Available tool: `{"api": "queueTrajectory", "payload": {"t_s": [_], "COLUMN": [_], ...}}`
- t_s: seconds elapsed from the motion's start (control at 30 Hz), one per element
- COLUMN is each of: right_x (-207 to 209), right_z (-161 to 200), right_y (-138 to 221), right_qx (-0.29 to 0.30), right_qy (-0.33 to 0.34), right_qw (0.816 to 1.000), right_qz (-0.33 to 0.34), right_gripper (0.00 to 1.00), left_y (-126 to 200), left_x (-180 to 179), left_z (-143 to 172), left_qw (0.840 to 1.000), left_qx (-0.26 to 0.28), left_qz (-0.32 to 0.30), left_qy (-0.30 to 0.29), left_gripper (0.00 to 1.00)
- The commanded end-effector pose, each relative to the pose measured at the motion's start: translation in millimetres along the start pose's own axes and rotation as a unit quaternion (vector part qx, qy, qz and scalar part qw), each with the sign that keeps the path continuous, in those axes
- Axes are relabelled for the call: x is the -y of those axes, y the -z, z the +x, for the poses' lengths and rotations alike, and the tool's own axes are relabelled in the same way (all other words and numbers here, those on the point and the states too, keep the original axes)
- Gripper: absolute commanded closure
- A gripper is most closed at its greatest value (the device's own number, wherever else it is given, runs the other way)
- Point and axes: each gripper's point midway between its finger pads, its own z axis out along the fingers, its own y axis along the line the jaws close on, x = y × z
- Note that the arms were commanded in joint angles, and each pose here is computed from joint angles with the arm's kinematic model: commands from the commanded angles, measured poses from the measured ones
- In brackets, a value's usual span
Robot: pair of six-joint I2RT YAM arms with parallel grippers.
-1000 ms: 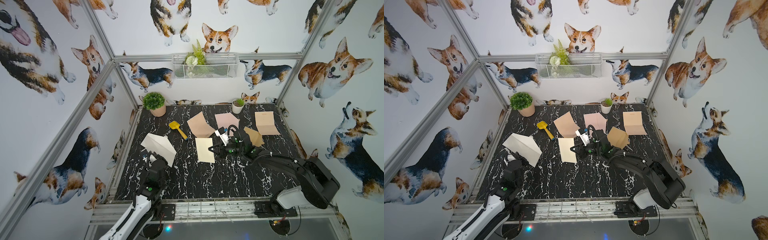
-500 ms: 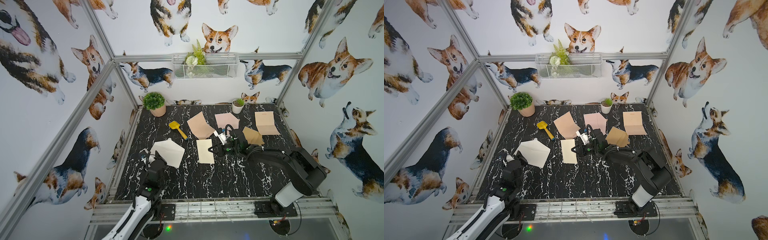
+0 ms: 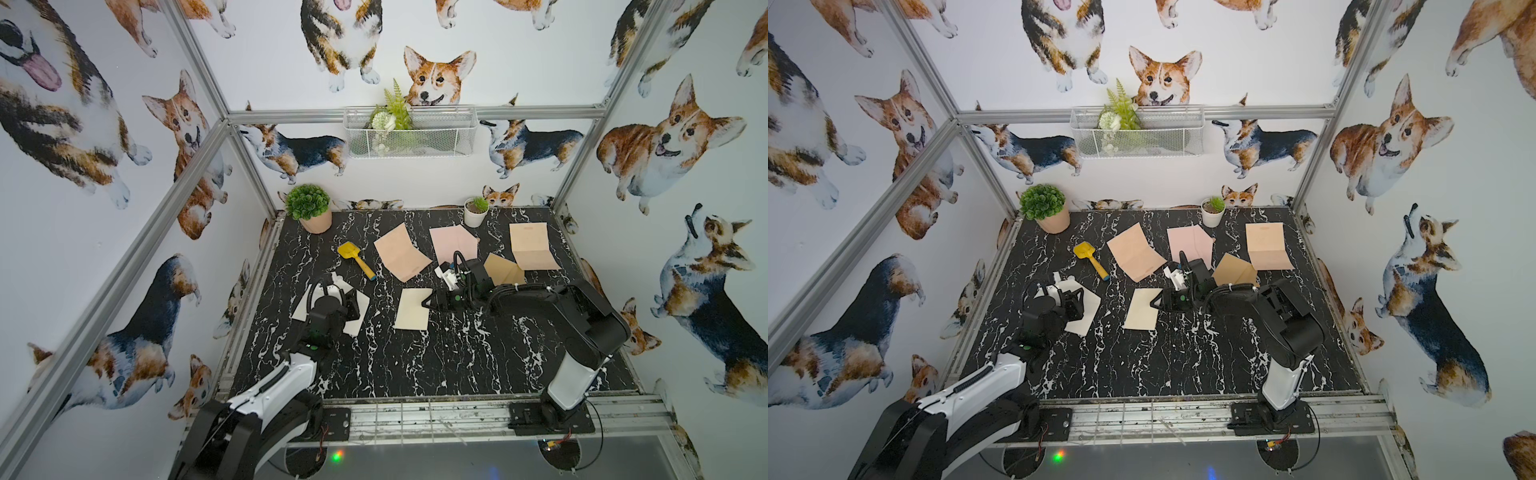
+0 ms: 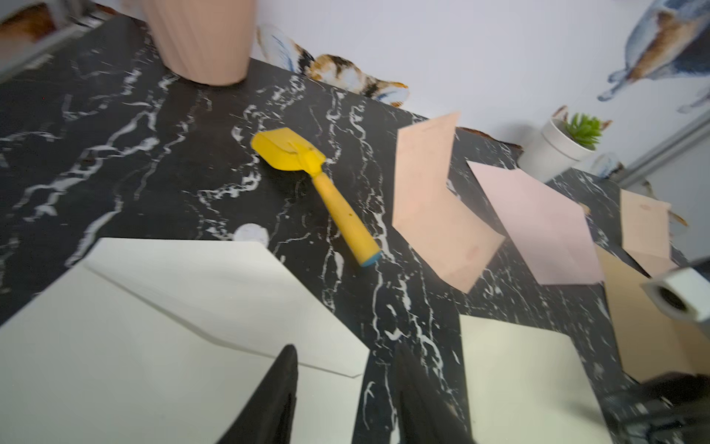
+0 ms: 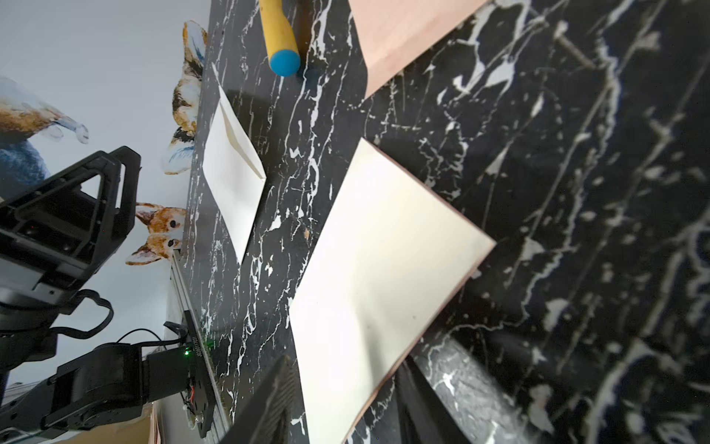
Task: Take the letter paper out of the envelope
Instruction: Place the letter paper at the center of the board, then unfold the letter paper at the center of the board.
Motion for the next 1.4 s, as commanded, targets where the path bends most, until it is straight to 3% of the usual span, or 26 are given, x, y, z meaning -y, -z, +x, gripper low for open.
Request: {"api": "queueTrajectory", "payload": {"t_s": [0.0, 0.23, 0.63, 0.73, 0.83, 0.9, 1.37], "right_x": [14, 30, 23, 22, 21, 21, 19], "right_z": [8, 9, 14, 15, 14, 13, 12], "right_y": [4, 17, -4, -5, -5, -6, -14], "right_qx": [-0.018, -0.005, -0.017, -0.017, -0.015, -0.014, -0.011], "right_qy": [0.005, 0.018, -0.021, -0.02, -0.018, -0.018, -0.023], "right_qw": [0.999, 0.994, 0.999, 0.999, 0.999, 0.999, 0.999], "right_qz": [0.044, 0.108, 0.044, 0.046, 0.045, 0.044, 0.024], "right_gripper": [0.53, 0.5, 0.5, 0.5, 0.5, 0.51, 0.5], "left_y": [-4, -9, -31, -42, -54, -59, -71], "left_x": [46, 87, 107, 105, 110, 108, 100], "left_z": [-9, 9, 42, 59, 78, 86, 114], "left_qw": [0.993, 0.982, 0.971, 0.966, 0.954, 0.951, 0.931], "left_qx": [-0.002, -0.045, -0.12, -0.168, -0.22, -0.238, -0.313], "left_qz": [0.118, 0.165, 0.186, 0.176, 0.18, 0.172, 0.138], "left_qy": [-0.013, -0.081, -0.09, -0.093, -0.093, -0.094, -0.125], "left_gripper": [0.59, 0.63, 0.64, 0.69, 0.85, 0.9, 0.98]}}
